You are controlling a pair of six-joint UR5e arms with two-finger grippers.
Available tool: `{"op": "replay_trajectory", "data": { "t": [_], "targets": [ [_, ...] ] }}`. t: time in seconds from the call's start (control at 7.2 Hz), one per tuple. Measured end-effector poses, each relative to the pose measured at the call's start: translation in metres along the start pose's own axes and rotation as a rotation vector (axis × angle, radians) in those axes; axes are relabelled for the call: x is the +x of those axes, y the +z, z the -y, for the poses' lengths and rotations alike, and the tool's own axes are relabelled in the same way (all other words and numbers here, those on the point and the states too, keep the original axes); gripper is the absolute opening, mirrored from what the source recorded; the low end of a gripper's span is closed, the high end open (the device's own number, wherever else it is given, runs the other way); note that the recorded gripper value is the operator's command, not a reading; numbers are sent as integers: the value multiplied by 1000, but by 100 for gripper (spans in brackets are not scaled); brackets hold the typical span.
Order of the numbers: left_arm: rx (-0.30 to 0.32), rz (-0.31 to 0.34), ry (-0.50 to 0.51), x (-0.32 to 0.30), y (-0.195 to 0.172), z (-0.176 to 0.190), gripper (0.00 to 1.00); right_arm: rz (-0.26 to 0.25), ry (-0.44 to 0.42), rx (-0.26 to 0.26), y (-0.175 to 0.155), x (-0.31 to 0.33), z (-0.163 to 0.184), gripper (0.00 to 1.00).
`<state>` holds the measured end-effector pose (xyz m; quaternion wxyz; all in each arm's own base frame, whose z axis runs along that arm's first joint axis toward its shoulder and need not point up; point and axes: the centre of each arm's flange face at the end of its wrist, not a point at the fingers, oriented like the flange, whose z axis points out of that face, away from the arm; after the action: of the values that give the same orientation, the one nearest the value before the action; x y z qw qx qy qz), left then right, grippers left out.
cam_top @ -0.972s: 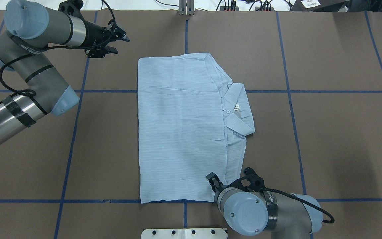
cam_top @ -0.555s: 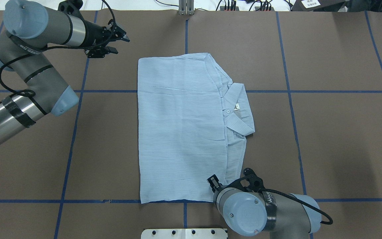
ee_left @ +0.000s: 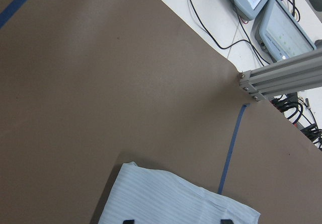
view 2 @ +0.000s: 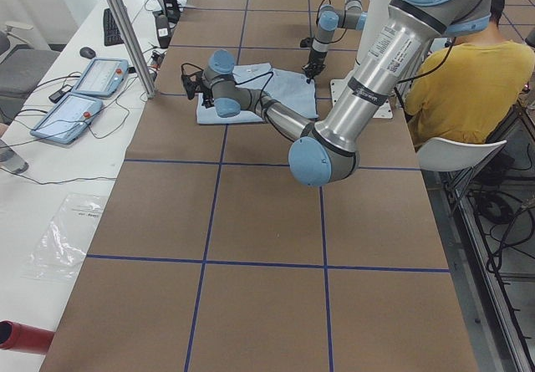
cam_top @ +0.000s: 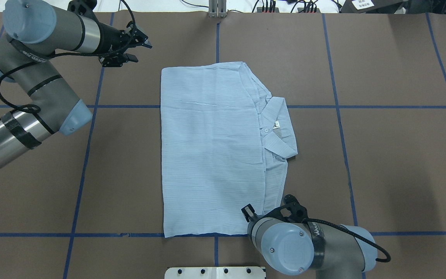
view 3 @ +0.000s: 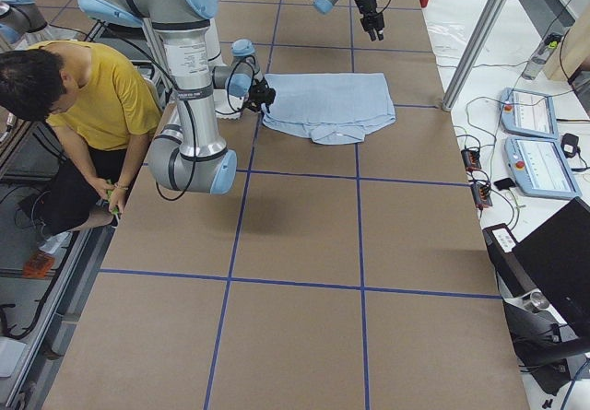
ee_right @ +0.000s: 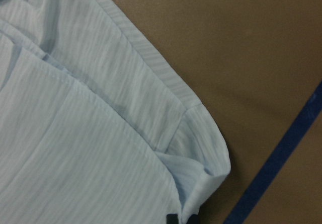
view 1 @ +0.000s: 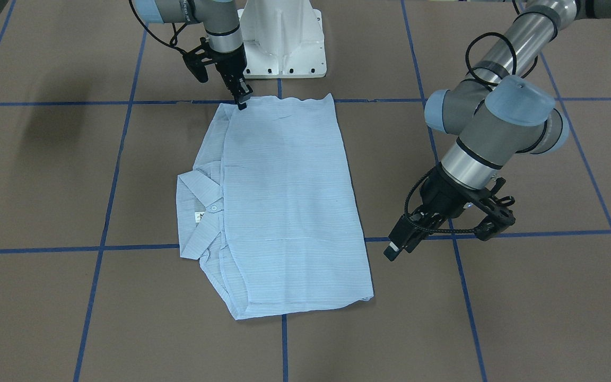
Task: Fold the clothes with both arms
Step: 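Bring the left gripper to the shirt's near edge beside the right gripper and grasp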
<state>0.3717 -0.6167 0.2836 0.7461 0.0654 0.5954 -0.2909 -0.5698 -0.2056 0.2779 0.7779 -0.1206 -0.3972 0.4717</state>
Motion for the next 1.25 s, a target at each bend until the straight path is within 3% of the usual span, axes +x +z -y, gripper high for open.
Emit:
{"op": "replay_trajectory", "data": {
  "t": [0.42, 0.56, 0.83, 1.11, 1.25],
  "targets": [
    [-12, -3, -23, -10, -23, -20, 65, 7, 3, -7, -8, -2, -1, 0],
    [-36, 2, -57, -18, -42, -54, 65, 8, 3, -8, -10, -2, -1, 0],
    [-73, 47, -163, -23, -67, -163, 65, 9, 4, -9, -11, -2, -1, 0],
    [-67, 117, -233, -43, -60, -269, 65, 10, 5, -6, -10, -3, 1, 0],
    [-52, 148, -230, -61, -50, -300, 65, 11, 7, -5, -10, -4, 2, 0]
  ]
}}
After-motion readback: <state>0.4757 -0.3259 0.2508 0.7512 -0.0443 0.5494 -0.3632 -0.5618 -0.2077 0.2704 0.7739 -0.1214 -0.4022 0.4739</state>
